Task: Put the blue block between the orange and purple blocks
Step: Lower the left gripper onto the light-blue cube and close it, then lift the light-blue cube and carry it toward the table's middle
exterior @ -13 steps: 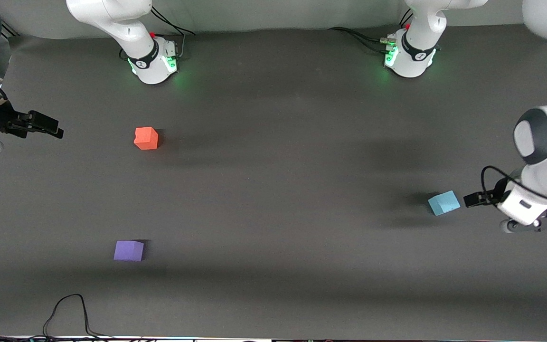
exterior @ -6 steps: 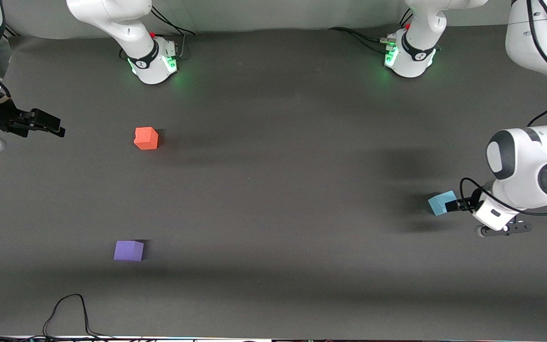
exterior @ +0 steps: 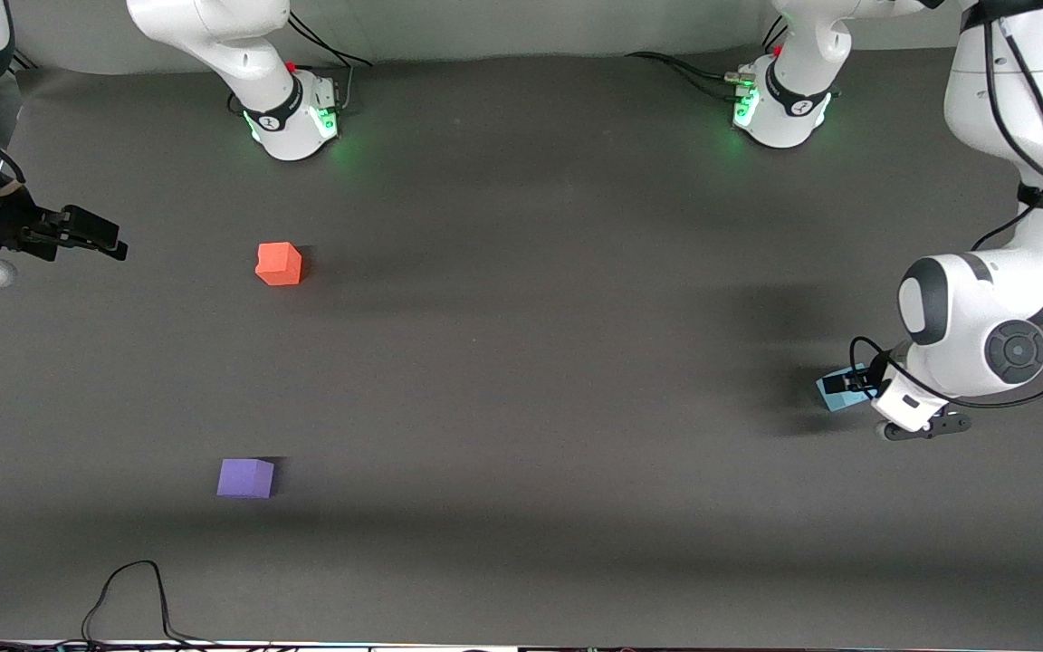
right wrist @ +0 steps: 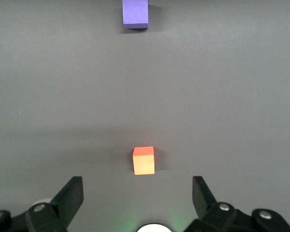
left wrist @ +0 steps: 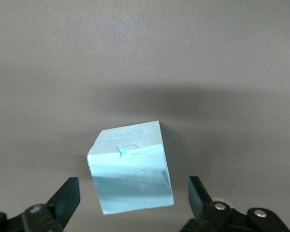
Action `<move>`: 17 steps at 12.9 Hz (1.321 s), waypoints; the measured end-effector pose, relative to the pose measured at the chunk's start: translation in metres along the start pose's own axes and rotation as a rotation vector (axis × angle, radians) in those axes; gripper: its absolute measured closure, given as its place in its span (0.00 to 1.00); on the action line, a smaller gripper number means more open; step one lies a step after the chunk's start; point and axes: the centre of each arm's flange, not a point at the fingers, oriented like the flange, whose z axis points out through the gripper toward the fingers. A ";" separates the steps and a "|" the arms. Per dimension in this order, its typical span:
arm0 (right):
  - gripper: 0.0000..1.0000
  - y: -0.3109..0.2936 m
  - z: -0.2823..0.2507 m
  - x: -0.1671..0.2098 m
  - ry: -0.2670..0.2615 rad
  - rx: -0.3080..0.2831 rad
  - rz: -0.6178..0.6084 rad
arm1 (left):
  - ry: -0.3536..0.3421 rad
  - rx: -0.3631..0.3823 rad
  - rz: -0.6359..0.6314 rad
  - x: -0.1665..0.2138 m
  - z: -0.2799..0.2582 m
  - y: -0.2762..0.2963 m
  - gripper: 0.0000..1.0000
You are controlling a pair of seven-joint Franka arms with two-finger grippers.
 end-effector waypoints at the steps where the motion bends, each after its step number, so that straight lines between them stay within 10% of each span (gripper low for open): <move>1: 0.00 0.000 0.000 0.000 0.000 0.000 0.000 | -0.005 0.001 -0.001 0.001 0.007 -0.001 0.00; 7: 0.00 0.000 0.008 0.000 -0.015 0.000 0.000 | -0.019 0.005 -0.003 0.002 0.024 -0.001 0.04; 11: 0.00 0.000 0.011 0.001 -0.013 0.000 0.000 | -0.003 0.003 -0.002 0.003 0.017 0.000 0.38; 17: 0.00 0.001 0.012 0.001 -0.014 0.000 0.002 | -0.032 -0.033 0.007 -0.036 -0.147 -0.002 0.41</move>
